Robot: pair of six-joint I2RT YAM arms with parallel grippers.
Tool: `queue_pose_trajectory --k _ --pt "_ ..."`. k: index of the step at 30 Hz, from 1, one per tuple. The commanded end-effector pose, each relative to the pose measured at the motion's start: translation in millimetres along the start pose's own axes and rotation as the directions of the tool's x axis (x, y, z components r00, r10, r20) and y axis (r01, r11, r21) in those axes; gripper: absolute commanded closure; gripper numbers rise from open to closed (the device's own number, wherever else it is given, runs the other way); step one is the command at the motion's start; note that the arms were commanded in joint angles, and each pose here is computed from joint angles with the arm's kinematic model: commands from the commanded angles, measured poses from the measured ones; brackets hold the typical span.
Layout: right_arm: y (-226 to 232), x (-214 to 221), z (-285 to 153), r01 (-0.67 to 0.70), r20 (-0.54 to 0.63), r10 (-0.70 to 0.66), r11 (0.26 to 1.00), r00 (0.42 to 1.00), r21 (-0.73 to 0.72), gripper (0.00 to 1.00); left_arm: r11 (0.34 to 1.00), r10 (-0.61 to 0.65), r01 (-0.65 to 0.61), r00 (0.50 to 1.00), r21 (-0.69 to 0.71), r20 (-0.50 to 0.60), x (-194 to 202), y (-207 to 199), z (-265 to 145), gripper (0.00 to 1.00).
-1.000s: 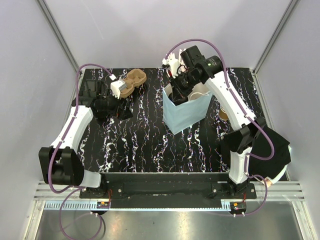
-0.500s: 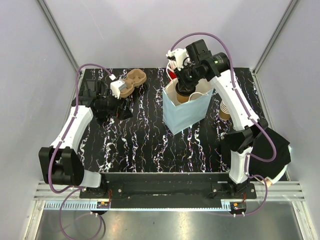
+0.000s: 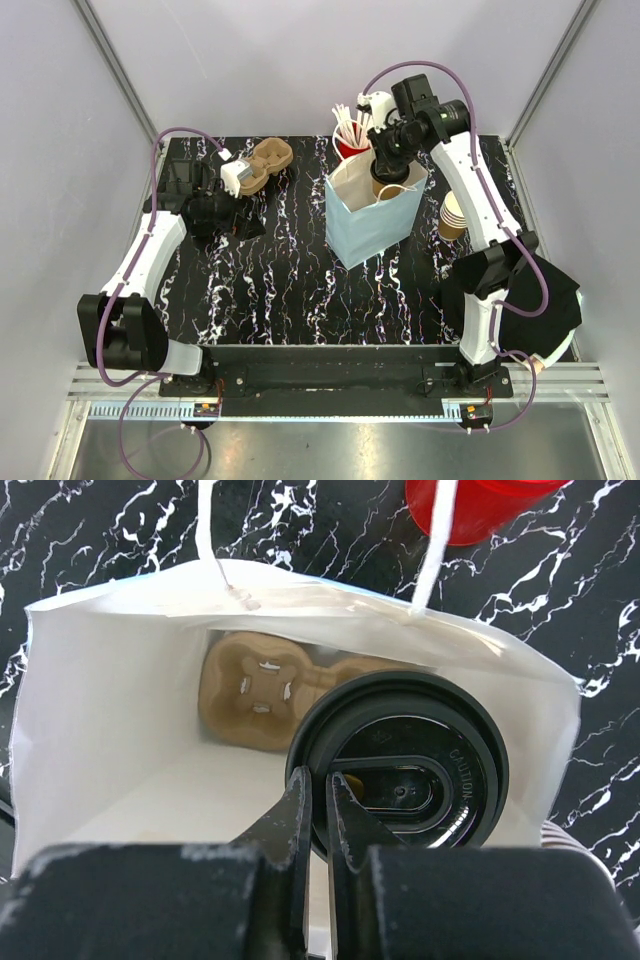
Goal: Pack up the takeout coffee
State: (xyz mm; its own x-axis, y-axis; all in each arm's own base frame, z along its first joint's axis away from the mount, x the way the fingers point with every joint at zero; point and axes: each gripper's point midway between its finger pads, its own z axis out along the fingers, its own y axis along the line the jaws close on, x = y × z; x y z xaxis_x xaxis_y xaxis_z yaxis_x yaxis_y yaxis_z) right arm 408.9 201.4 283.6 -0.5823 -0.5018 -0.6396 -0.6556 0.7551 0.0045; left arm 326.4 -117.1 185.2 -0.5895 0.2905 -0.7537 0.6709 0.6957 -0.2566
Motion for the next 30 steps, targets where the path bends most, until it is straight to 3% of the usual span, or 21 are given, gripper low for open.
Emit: queue_pose_trajectory --k 1,30 --pt "-6 -6 11 0.03 0.026 -0.031 0.999 0.999 0.024 1.0 0.999 0.032 -0.033 0.998 0.015 0.052 -11 -3 -3 0.01" --pt "-13 22 37 0.027 0.038 -0.027 1.0 0.999 0.003 1.0 0.999 0.037 -0.037 0.998 0.013 0.06 -11 -4 -5 0.01"
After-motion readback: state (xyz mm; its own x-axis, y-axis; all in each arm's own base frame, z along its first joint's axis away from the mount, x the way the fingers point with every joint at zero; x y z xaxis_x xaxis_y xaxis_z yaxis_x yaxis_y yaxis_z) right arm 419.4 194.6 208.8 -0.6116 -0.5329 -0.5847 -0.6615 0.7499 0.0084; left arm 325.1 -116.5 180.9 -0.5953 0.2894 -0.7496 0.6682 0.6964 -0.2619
